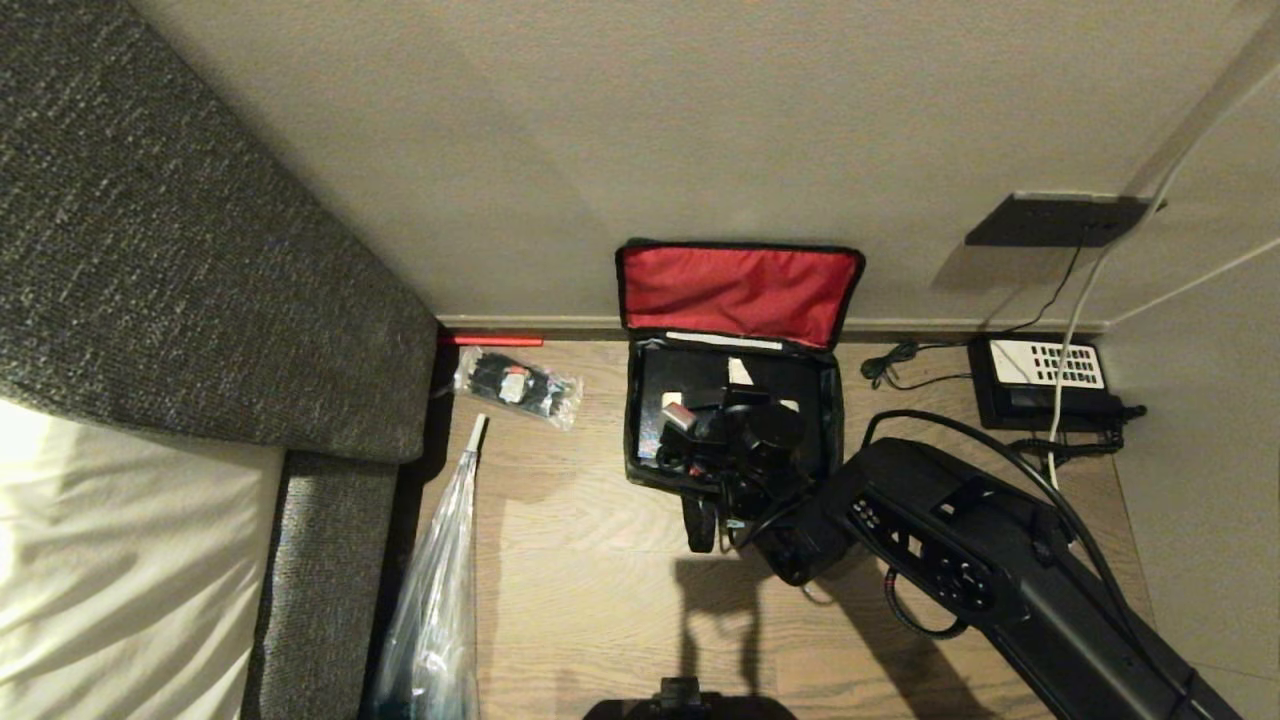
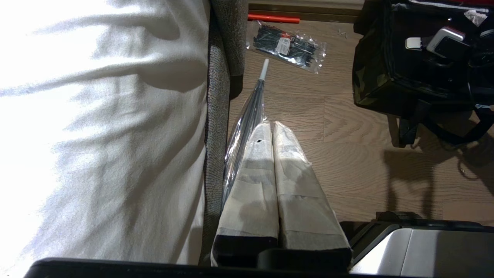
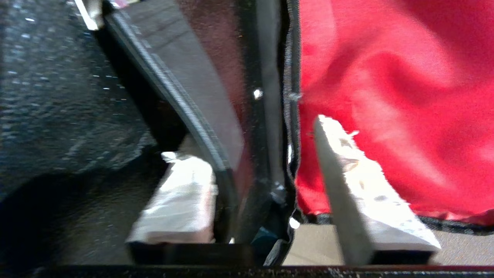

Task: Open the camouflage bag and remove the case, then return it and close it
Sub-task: Grip the handle, then lift the black box

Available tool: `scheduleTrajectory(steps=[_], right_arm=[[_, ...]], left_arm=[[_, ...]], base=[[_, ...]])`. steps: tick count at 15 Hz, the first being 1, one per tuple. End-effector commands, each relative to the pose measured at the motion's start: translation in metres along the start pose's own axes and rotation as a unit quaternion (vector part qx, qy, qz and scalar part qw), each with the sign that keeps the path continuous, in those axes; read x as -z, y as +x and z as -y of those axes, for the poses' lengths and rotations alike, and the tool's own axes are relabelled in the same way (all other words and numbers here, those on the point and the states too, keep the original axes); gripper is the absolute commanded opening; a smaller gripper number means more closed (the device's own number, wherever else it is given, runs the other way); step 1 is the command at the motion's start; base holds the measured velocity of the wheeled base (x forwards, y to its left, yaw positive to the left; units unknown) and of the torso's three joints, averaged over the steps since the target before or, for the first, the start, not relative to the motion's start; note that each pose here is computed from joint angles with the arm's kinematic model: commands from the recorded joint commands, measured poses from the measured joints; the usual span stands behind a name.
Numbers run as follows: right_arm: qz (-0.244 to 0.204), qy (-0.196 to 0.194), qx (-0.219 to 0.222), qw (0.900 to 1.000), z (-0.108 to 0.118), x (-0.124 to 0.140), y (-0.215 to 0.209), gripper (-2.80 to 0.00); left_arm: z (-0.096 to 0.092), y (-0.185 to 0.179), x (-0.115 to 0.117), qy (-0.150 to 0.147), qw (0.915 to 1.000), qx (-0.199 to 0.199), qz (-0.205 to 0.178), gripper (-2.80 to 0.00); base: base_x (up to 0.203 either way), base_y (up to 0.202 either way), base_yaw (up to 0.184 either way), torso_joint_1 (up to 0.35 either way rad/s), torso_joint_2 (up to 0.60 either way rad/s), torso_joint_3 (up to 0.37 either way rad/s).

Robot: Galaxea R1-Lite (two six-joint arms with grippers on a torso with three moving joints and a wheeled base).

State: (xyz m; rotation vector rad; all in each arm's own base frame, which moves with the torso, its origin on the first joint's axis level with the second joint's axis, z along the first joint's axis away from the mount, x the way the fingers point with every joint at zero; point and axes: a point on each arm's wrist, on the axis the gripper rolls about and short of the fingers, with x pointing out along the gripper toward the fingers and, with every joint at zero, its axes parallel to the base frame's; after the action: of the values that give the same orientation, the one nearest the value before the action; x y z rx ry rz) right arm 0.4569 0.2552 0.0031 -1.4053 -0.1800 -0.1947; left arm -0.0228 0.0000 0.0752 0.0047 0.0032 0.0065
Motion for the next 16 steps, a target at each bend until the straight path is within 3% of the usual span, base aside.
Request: scheduleTrajectory(steps=[1,9,16], right_arm=[[-0.001,0.001,0.009,1.0,0.003,-0.002,0.001,-2.8],[-0.001,0.004,0.012,1.0,0.004,-0.002,-0.001,-2.8],[-0.005,0.029,0.032,0.999,0.035,-0.018,-0.004,-2.8]], left_arm=[[0.0,0.0,0.0,0.0,1.0,-0.001,0.0,-2.8],[0.0,0.0,0.0,0.0,1.0,0.0,0.0,-2.8],[0.0,0.0,0.0,0.0,1.0,-0.001,0.0,-2.8]], base=[[0.0,0.0,0.0,0.0,0.0,0.0],[0.0,0.0,0.0,0.0,0.0,0.0],[0.0,0.0,0.0,0.0,0.0,0.0]])
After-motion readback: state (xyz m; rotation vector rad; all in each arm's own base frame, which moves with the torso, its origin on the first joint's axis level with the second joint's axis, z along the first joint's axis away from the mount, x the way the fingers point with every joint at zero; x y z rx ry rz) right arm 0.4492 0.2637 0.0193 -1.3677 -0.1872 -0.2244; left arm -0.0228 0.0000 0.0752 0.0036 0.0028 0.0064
